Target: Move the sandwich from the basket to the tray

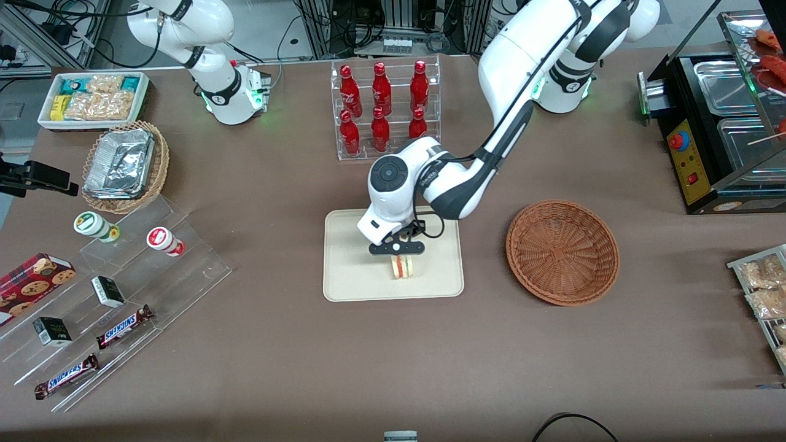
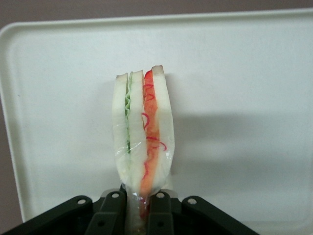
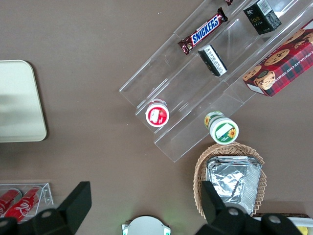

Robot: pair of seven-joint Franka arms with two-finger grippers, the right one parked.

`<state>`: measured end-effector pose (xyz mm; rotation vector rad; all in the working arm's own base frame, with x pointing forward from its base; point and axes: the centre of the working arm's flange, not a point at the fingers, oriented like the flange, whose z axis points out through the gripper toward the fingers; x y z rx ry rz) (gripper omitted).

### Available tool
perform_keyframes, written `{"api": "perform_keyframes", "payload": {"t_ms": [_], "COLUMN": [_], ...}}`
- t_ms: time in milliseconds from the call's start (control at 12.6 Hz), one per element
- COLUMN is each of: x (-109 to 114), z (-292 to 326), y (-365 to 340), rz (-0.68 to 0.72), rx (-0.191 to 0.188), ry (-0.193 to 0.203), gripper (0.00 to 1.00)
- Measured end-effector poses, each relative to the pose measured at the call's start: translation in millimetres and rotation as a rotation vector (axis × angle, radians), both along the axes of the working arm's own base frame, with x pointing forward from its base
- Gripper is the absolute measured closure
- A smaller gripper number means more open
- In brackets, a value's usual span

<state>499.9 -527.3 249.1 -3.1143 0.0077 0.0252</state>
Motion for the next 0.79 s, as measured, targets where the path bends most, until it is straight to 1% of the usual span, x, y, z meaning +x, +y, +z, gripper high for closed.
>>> {"api": "perform_keyframes", "payload": {"t_ms": [158,396,475,554,792], "x": [-7.0,-7.7,-6.5,-3.7,13.1], "z": [-9.7,-19.0,-16.9,-13.1,22.4], "y": [-6.0,-8.6,-9.1,-9.4,-6.1], "rz": [-0.013,-0.015,-0.014,-0.011,0.010], "rx": [0.004,-0.004,-0.007,-0.012,-0.044], "ry": [0.007,0.005,0.002,-0.005,-0.052], "gripper": [0.84,0.84,0.77,0.66,0.33]}}
